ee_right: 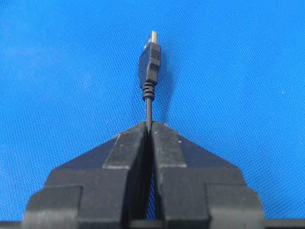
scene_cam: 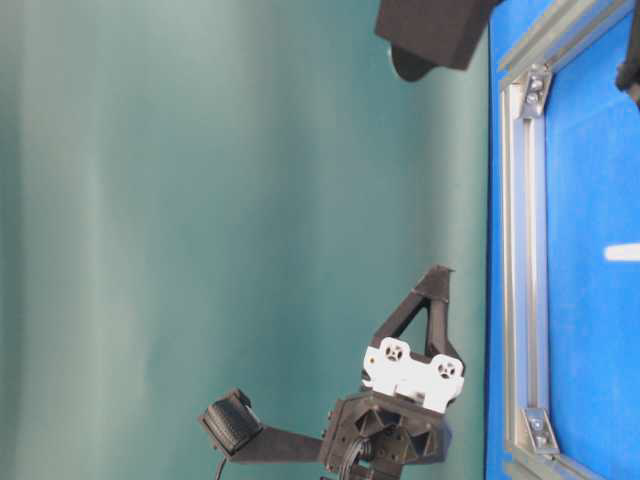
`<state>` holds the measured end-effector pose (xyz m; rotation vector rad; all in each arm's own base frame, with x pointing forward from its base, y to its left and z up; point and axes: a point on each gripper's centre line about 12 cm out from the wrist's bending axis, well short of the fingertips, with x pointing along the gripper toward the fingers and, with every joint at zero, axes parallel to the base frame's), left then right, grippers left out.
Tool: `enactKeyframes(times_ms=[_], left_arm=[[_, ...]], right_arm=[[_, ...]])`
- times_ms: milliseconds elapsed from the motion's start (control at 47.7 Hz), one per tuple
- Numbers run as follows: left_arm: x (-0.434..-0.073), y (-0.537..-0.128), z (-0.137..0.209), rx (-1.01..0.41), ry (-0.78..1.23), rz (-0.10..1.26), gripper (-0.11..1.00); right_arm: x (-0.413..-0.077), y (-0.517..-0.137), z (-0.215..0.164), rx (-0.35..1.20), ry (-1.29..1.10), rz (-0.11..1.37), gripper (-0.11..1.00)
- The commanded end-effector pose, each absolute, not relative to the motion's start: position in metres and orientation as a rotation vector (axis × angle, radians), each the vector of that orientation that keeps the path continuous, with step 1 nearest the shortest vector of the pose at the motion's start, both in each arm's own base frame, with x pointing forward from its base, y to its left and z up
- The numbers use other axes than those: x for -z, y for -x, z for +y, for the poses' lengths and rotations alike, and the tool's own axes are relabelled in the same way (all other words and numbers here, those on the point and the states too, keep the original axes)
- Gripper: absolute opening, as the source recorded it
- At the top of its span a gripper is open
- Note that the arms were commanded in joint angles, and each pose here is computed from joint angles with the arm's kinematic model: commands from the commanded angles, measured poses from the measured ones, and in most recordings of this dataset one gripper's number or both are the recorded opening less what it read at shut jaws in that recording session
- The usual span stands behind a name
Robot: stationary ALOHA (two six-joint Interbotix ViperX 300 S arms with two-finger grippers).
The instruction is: Insert the wire through the string loop located in the center.
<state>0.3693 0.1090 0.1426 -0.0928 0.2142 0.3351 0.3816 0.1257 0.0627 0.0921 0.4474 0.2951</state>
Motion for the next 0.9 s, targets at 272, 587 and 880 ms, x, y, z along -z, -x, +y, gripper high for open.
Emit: enactKeyframes(times_ms=[272,587,880], left_arm=[[-0.156,-0.372,0.108,-0.328,0.088,0.181,0.0],[-0.156,-0.371,0.108,-0.329,0.089,0.182,0.0],[-0.155,-0.371,0.108,-0.329,0.09,0.187,0.0]], right_arm=[[-0.108,-0.387,0.128,-0.299,-0.102,0.393,-0.03],[-0.146,-0.381,0.126,-0.293,-0.093,0.422,-0.03],[-0.155,-0.379,0.125,-0.293,-0.092,0.419,-0.03]])
